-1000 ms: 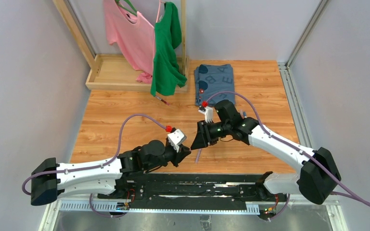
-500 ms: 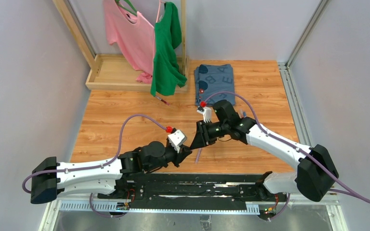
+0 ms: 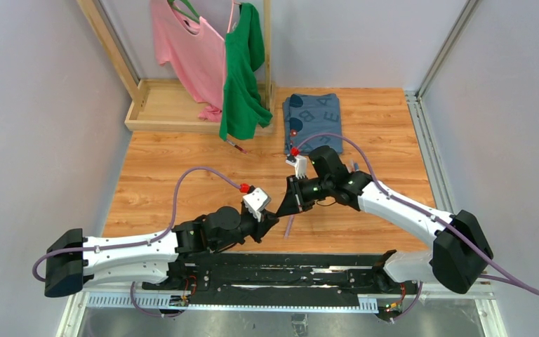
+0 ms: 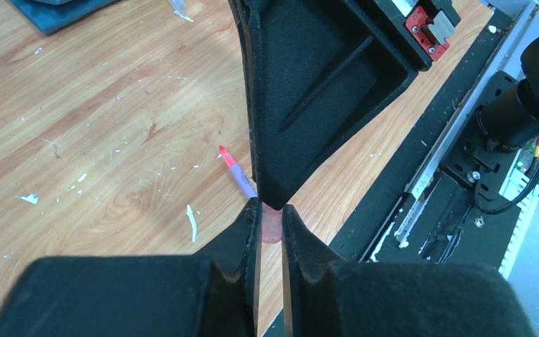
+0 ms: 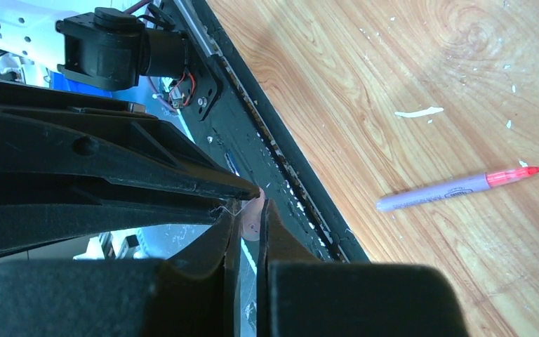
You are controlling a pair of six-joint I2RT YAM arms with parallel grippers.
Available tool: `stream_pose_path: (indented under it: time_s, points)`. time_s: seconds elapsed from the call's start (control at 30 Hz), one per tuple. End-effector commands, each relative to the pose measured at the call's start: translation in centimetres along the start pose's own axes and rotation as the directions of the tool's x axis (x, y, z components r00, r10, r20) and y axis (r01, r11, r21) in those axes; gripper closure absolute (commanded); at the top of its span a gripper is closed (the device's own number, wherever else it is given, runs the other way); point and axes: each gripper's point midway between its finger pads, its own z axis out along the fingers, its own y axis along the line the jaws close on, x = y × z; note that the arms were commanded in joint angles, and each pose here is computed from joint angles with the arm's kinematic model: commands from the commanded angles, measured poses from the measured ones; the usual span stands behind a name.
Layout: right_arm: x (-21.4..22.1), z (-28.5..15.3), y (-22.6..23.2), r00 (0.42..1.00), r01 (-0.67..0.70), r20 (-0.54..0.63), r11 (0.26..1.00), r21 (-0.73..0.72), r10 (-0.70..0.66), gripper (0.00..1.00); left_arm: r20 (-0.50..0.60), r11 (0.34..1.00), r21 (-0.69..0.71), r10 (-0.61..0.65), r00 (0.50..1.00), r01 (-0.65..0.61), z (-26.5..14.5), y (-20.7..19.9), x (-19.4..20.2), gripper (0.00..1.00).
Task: Insert the pens into the pen caps
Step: Pick up the pen cap at the corner of the board, then pick up the pen from the center of the board.
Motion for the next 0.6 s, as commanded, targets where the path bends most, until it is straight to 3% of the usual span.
stream_pose_path:
  time_s: [0.0, 0.07, 0.13, 0.33, 0.43, 0.57]
  points:
    - [0.2, -0.5, -0.7, 1.000, 0.022, 0.012, 0.997, 0.068, -0.023, 1.00, 0.092, 0.997, -0.037, -0.059, 0.994, 0.062, 0.3, 0.2, -2.0, 0.70]
    - [-0.4, -1.7, -2.3, 0.999, 0.020, 0.043, 0.988, 0.152, -0.027, 1.00, 0.079, 0.993, -0.070, -0.086, 0.993, 0.092, 0.5, 0.7, -1.4, 0.44]
    - [-1.0, -3.1, -4.5, 0.997, -0.002, 0.079, 0.968, 0.249, -0.019, 0.99, 0.052, 0.988, -0.099, -0.113, 0.992, 0.118, 1.0, 1.0, -0.3, 0.32]
    - [-1.1, -7.8, -11.3, 0.983, -0.125, 0.177, 0.878, 0.462, 0.047, 0.99, -0.103, 0.970, -0.182, -0.180, 0.978, 0.160, 4.1, 0.7, 3.2, 0.34]
    - [-1.0, -9.2, -12.5, 0.978, -0.145, 0.201, 0.851, 0.504, 0.048, 0.99, -0.181, 0.965, -0.202, -0.203, 0.962, 0.165, 5.7, -0.1, 4.6, 0.43]
    - [-0.8, -10.2, -12.9, 0.973, -0.155, 0.226, 0.844, 0.514, 0.042, 0.99, -0.217, 0.954, -0.230, -0.244, 0.945, 0.193, 7.5, -0.8, 5.4, 0.45]
